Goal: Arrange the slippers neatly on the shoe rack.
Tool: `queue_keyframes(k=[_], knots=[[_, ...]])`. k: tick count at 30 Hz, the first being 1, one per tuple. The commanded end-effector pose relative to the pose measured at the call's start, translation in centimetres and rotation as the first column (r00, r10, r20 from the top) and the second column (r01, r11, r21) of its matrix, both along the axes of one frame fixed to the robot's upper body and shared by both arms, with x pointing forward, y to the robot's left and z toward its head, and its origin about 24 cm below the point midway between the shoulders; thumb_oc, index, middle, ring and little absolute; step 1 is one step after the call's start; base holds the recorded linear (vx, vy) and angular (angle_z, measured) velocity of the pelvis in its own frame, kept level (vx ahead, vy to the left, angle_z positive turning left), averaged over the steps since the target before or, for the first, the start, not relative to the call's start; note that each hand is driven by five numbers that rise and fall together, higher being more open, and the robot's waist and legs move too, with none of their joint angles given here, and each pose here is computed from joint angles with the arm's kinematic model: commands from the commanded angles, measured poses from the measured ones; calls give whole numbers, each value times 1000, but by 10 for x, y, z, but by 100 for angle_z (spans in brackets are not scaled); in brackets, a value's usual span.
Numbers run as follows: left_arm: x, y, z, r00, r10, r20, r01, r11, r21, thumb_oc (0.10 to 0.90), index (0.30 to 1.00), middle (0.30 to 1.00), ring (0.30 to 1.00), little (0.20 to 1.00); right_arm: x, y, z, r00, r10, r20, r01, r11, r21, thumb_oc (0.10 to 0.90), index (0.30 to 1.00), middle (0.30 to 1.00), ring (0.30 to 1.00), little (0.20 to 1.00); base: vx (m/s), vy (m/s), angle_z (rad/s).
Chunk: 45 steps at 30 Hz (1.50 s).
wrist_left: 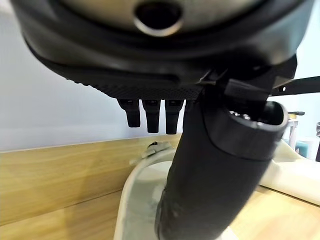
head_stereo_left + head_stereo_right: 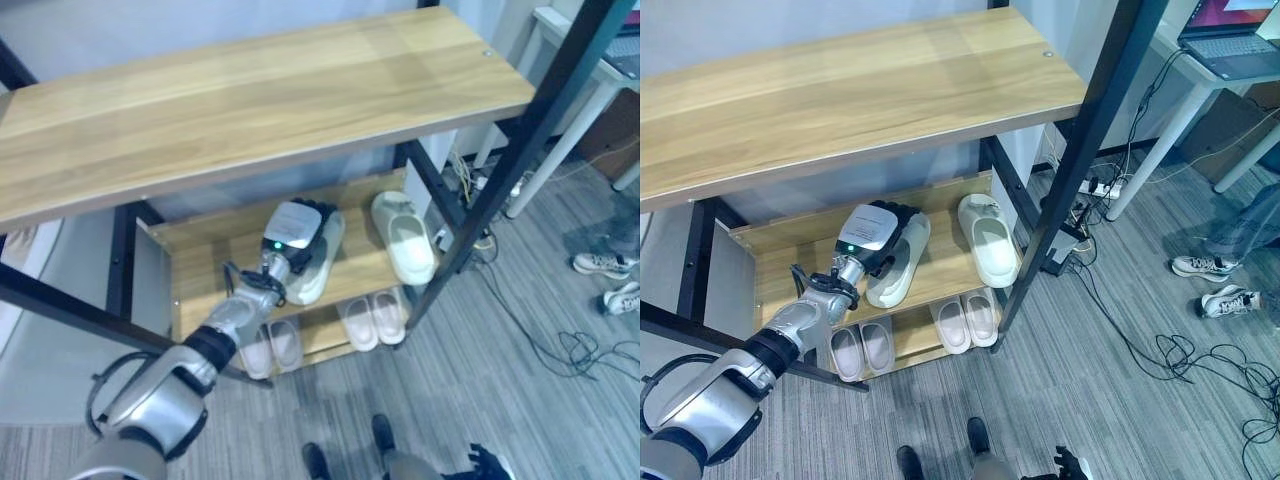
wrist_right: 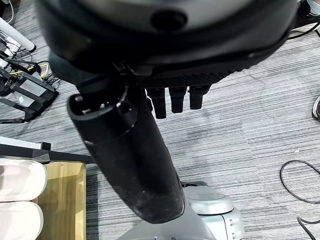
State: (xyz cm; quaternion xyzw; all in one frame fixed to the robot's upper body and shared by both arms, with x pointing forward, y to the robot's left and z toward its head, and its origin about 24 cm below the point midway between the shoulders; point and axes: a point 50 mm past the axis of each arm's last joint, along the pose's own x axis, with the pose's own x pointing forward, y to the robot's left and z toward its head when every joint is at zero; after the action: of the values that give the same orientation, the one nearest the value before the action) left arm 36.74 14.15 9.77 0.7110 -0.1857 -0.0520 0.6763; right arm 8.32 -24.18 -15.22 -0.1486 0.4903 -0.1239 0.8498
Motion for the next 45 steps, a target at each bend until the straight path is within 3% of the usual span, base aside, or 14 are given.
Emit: queue_keyframes(k=[1,10,18,28,41,42,43,45], knots=[[30,-15,78,974,32,224,-7,994,-110,400,300,300,300,300,12,-25,11,998,-17,54,21,997,-80,800,900,900,900,900,0,0,0],[20,-38,67,984,-31,177,80,957,-278,400,300,300,300,300,24,-26,14,996,-31,79,37,996,-82,800,900,900,900,900,0,0,0],[22,-64,79,977,-71,200,131,943,-305,400,300,300,300,300,38,-32,20,994,-16,112,29,993,-110,800,900,900,900,900,-2,-2,0],[42,-77,117,963,10,269,43,980,-193,400,300,300,300,300,54,-38,27,991,35,129,-16,989,-149,800,900,900,900,900,1,-44,-6],[44,-88,136,944,-16,330,44,996,-75,408,312,312,312,312,61,-33,29,985,49,166,-26,990,-138,800,900,900,900,900,10,-35,-1],[44,-89,137,943,-20,334,49,996,-79,584,575,575,575,575,62,-33,29,984,51,170,-28,990,-136,800,900,900,900,900,0,0,0],[43,-89,137,941,-19,338,49,995,-81,800,900,900,900,900,61,-33,29,984,52,168,-29,990,-135,800,900,900,900,900,0,0,0],[43,-90,134,944,-14,331,47,995,-92,800,900,900,900,900,60,-32,28,985,55,165,-33,991,-133,800,900,900,900,900,0,0,0]])
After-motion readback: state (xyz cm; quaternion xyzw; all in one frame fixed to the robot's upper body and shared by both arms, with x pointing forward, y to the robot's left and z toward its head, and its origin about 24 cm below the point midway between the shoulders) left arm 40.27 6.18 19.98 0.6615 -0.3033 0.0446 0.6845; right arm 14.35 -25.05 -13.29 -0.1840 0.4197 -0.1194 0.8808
